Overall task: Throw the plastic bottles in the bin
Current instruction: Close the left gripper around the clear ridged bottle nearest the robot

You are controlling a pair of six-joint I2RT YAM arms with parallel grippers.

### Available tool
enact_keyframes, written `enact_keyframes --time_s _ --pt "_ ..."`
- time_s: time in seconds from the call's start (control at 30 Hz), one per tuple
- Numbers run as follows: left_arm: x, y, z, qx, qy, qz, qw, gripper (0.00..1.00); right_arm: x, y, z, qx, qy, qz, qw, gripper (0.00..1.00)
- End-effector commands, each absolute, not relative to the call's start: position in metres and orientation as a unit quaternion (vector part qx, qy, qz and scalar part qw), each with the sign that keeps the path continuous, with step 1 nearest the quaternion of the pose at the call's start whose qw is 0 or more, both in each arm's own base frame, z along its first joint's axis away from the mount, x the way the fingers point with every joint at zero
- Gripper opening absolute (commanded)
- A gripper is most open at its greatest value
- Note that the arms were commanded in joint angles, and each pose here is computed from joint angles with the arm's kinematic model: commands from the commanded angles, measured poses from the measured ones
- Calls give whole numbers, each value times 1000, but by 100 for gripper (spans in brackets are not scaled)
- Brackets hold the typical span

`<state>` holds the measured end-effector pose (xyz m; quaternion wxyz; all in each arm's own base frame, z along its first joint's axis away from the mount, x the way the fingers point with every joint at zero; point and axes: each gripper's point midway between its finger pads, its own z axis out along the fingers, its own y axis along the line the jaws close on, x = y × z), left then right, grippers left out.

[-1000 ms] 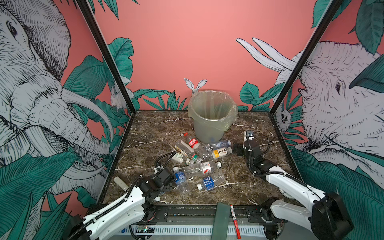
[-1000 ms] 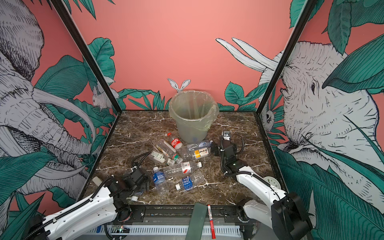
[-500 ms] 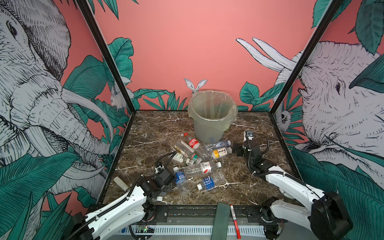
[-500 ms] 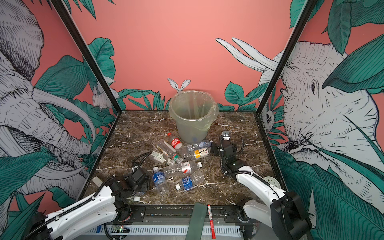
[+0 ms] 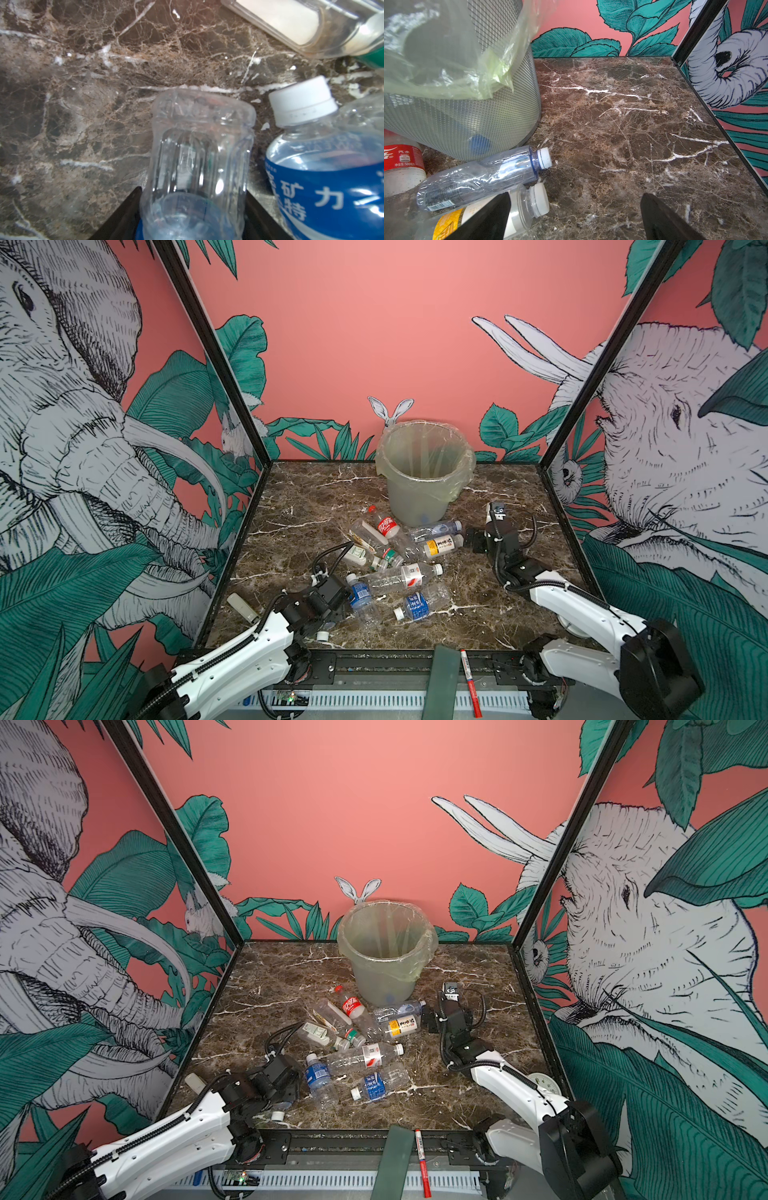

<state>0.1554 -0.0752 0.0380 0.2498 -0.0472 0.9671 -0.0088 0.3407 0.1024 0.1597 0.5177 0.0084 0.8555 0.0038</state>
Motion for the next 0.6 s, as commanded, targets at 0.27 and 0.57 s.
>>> enact_keyframes --time_s 0.27,0.57 --pt "158 -75 45 -36 963 -14 267 57 349 108 169 11 850 17 526 96" --pt "172 -81 72 0 947 -27 321 51 352 109 163 7 859 6 512 96"
